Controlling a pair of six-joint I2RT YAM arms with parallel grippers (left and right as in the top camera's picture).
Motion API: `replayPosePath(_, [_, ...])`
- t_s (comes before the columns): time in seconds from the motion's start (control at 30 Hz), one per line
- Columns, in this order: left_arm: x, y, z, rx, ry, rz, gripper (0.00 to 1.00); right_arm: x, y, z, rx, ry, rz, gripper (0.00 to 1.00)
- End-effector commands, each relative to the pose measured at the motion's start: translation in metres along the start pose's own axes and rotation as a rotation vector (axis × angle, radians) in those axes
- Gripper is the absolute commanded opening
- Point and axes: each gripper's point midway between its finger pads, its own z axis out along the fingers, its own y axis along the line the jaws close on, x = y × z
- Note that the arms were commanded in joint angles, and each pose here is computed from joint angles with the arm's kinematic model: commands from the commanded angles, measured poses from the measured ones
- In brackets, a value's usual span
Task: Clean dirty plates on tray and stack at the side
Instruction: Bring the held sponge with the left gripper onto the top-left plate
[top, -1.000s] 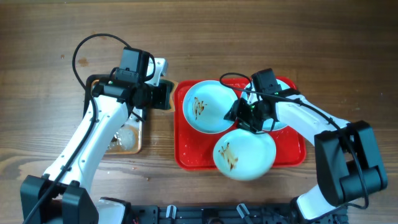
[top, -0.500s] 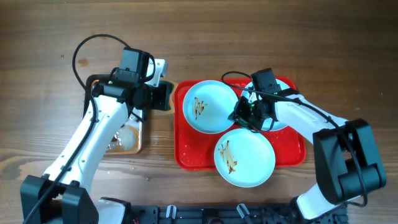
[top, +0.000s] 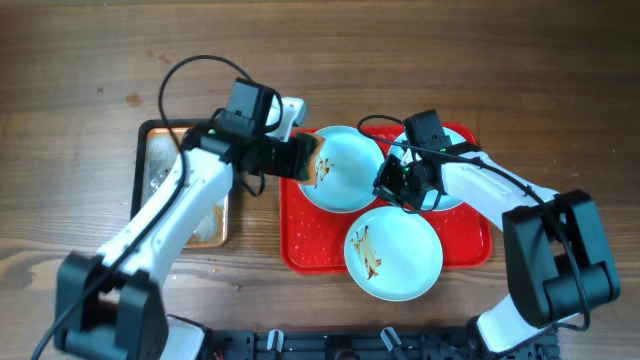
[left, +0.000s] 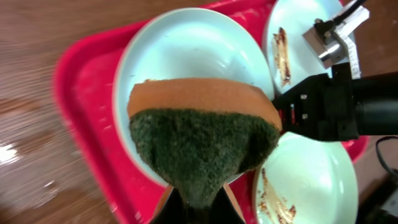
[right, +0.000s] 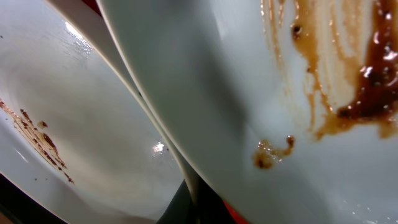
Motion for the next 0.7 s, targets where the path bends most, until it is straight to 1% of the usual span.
replayPosePath(0.0, [0.012,-0.025,0.033,0.246,0.093,-0.006,0.04,0.004,-0.010,0.008,0.041,0.016,0.017,0.04])
replayPosePath(0.03, [0.013,-0.026,0.037,0.262,0.100,-0.010,0.04,0.004,-0.010,0.008,0.041,0.016,0.018,0.04])
replayPosePath(0.2, [0.023,-0.038,0.065,0.452,0.171,-0.054,0.04,0.005,-0.011,0.008,0.044,0.019,0.021,0.04])
replayPosePath(0.23, [0.026,-0.038,0.070,0.471,0.188,-0.072,0.04,0.005,-0.011,0.008,0.045,0.020,0.027,0.04])
replayPosePath(0.4, [0.038,-0.025,0.098,0.472,0.242,-0.137,0.04,0.006,-0.012,0.008,0.048,0.024,0.032,0.04])
replayPosePath(0.5, [0.026,-0.021,0.111,0.477,0.195,-0.143,0.04,0.008,-0.013,0.007,0.054,0.033,0.037,0.05])
replayPosePath(0.53, [0.020,-0.019,0.113,0.470,0.170,-0.131,0.04,0.009,-0.014,0.007,0.057,0.035,0.039,0.04])
replayPosePath(0.67, [0.019,0.033,0.131,0.152,0.133,-0.147,0.04,0.011,-0.017,0.007,0.068,0.045,0.045,0.04])
